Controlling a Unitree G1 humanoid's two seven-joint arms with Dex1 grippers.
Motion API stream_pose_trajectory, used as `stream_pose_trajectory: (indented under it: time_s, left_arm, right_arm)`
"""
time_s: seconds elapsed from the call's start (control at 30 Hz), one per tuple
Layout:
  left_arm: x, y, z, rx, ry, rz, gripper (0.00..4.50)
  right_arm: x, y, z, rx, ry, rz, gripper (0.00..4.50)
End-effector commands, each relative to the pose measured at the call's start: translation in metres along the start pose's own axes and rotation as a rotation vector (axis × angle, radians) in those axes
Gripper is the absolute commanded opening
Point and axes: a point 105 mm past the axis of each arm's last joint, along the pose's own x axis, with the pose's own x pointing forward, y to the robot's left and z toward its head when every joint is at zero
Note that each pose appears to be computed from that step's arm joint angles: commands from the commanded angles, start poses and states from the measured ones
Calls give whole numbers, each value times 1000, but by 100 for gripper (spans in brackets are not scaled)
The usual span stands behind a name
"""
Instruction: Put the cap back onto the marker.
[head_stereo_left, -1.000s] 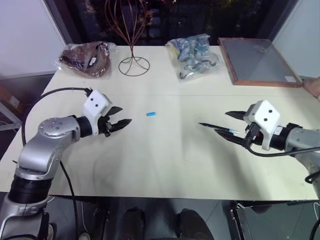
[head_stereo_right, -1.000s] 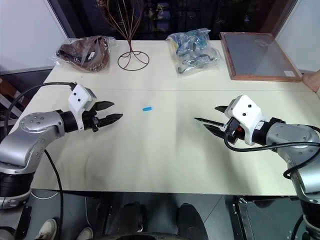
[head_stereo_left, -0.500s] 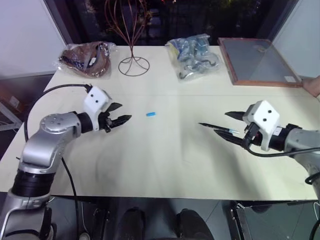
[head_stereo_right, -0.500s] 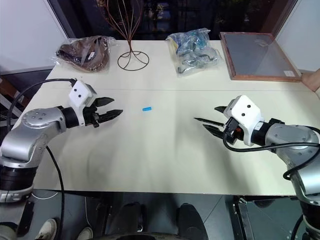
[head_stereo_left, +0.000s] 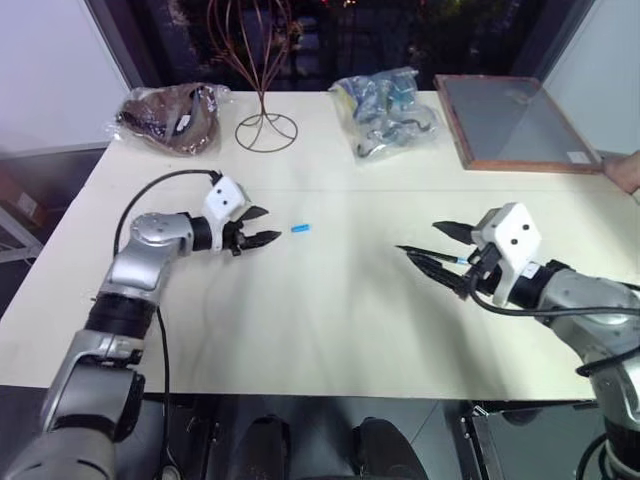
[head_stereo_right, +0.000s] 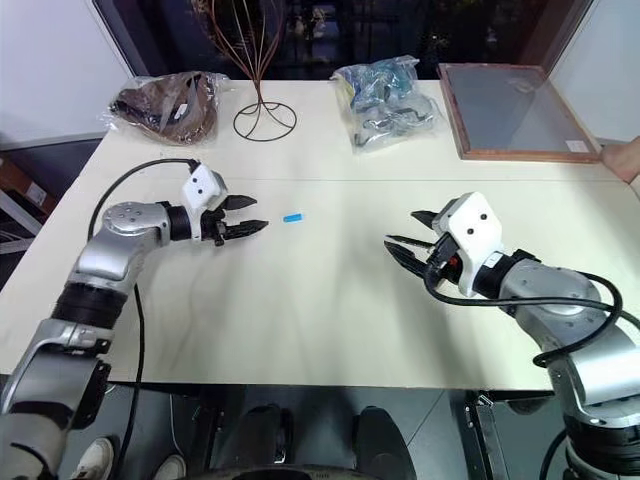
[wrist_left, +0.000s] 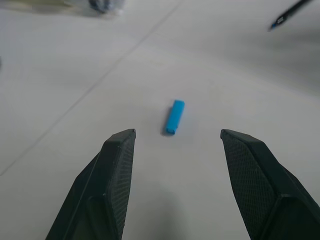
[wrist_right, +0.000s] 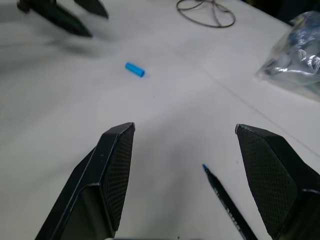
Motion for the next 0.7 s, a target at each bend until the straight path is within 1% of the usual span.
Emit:
stream_pose_trajectory:
  time_s: [0.03, 0.3, 0.47, 0.6, 0.63, 0.7]
  left_arm:
    - [0, 17, 6, 45, -11, 18, 283]
    - [3, 25, -2, 70, 14, 5, 283]
    - [5, 23, -8, 102, 44, -29, 283]
    - [15, 21, -11, 130, 64, -42, 283]
    - [17, 19, -12, 135, 69, -48, 283]
    - [24, 15, -15, 142, 87, -75, 283]
  right_arm:
    - [0, 9, 11, -25, -54, -21, 332]
    - [-1, 12, 8, -4, -49, -44, 332]
    - [-2, 11, 8, 2, -51, -58, 332]
    - [-2, 9, 8, 21, -57, -68, 332]
    - [-2, 9, 9, 32, -65, -69, 332]
    - [-2, 9, 17, 123, -121, -74, 332]
